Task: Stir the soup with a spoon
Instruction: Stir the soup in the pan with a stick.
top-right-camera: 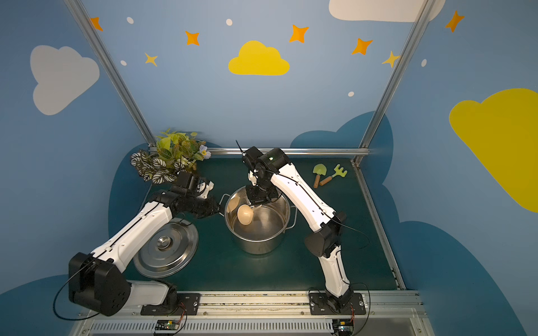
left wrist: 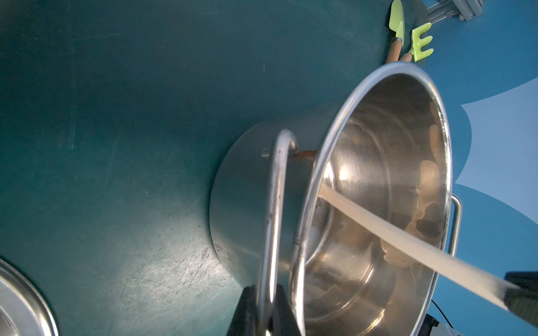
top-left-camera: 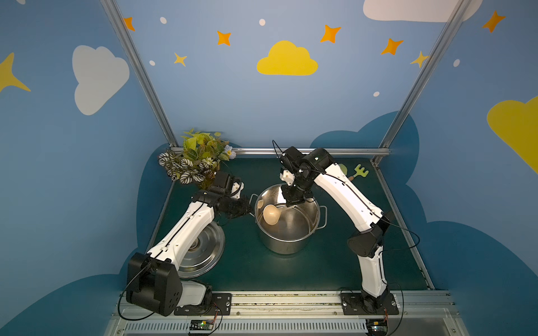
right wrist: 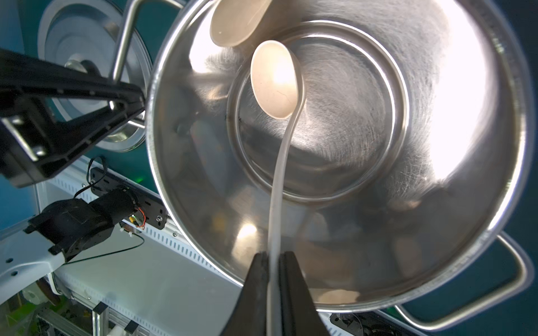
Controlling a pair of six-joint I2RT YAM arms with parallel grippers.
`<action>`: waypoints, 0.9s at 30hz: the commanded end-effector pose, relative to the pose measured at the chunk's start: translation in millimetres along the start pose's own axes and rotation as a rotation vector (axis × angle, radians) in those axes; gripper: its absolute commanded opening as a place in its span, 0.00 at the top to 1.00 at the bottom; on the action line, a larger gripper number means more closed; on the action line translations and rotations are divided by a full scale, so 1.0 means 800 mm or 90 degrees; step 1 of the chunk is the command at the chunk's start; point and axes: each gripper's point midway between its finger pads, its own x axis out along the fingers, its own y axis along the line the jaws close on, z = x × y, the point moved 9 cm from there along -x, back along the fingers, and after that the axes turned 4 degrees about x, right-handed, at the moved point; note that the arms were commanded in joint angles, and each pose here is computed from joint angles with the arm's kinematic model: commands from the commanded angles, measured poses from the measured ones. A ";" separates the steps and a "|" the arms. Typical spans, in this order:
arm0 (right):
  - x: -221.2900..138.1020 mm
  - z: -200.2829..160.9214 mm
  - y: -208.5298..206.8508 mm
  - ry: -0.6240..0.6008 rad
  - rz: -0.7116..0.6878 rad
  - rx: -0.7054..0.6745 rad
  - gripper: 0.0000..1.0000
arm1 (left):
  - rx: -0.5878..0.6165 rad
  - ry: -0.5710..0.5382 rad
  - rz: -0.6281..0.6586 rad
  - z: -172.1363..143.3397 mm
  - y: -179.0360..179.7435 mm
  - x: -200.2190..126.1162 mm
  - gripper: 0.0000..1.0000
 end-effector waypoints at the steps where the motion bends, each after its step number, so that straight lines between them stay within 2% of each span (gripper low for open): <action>1: -0.024 -0.058 -0.011 0.098 -0.053 0.008 1.00 | 0.031 0.000 -0.003 -0.003 -0.001 -0.005 0.97; 7: -0.028 -0.094 -0.024 0.109 -0.108 0.010 1.00 | 0.033 0.000 -0.002 -0.003 -0.001 -0.006 0.97; 15: -0.042 -0.126 -0.075 0.098 -0.146 0.066 1.00 | 0.034 -0.001 -0.002 -0.004 -0.001 -0.007 0.97; 20: -0.048 -0.116 -0.098 0.086 -0.145 0.096 1.00 | 0.033 -0.002 -0.006 -0.003 -0.002 -0.006 0.97; 27: -0.042 -0.073 -0.100 0.078 -0.139 0.099 1.00 | 0.033 -0.007 -0.008 -0.002 -0.004 -0.009 0.97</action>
